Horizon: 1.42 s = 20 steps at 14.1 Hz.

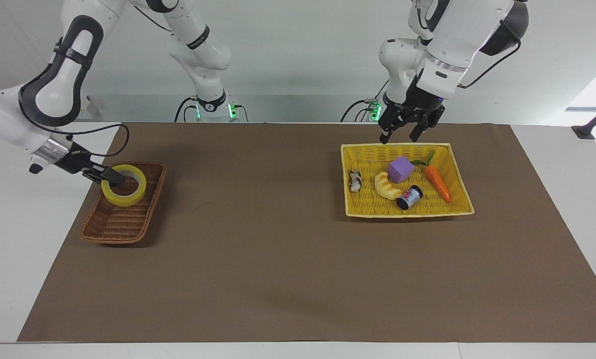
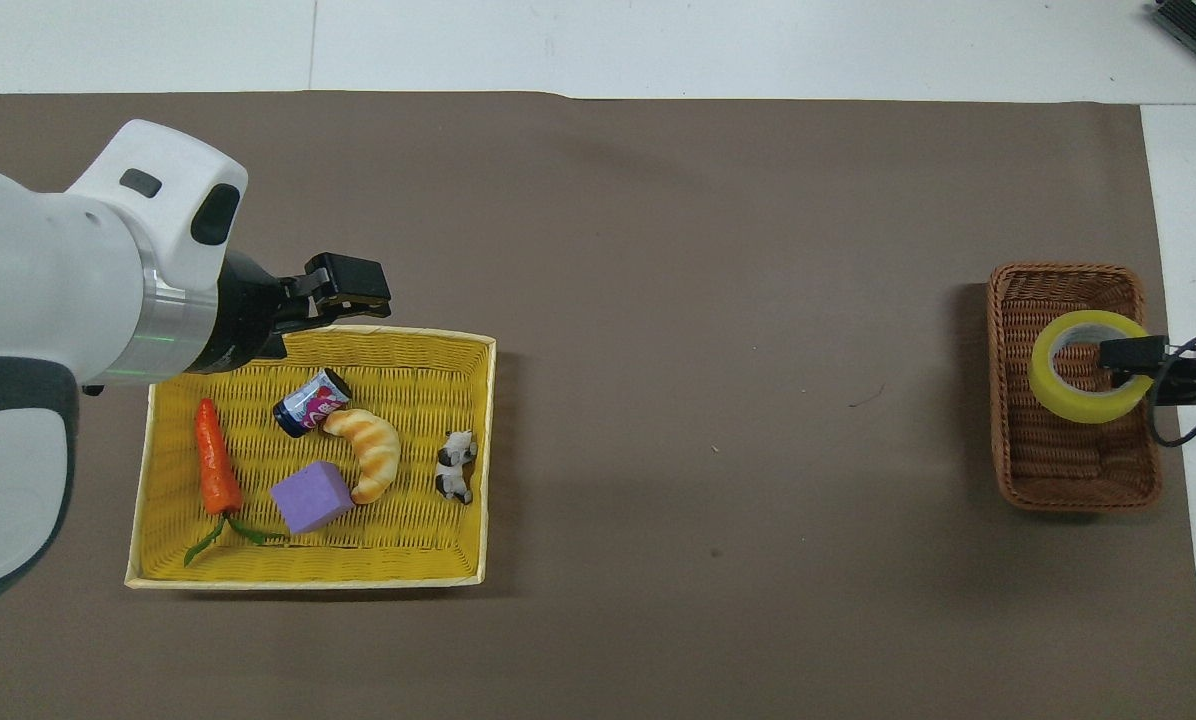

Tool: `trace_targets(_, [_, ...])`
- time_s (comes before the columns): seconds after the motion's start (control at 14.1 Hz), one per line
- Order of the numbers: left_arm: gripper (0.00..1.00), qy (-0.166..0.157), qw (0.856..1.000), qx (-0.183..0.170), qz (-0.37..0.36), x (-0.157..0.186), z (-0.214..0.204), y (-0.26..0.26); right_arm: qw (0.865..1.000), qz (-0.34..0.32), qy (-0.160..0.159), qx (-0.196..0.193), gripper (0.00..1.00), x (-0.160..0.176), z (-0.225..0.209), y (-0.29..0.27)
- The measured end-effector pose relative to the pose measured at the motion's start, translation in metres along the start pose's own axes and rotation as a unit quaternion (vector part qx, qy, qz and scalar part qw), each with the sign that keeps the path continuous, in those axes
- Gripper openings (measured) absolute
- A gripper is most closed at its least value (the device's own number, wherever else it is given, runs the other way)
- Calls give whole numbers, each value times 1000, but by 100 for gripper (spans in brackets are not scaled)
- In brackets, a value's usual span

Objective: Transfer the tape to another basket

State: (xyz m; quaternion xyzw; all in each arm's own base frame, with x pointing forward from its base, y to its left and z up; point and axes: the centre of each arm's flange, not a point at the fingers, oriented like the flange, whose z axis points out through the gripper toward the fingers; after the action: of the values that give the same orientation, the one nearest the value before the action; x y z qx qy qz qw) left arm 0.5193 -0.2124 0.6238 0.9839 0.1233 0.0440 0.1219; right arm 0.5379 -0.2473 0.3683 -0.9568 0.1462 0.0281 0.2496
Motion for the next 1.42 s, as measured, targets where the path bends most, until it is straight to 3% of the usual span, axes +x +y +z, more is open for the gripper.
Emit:
trace_targets(0.57, [100,-40,999,20,18,-19,7,7,1000,-22,-9,-15,2,5,27,19])
trace_targets(1.21, [100,-53,998,28,26,-15,7,-5,999,-32,-16,-39,2,2,40,29])
trace_targets(1.28, [100,-56,997,32,29,-9,6,-15,998,-36,-21,-47,8,2,41,29])
trace_targets(1.42, [100,-65,996,41,42,11,-1,-53,997,-45,-27,-55,30,2,43,25])
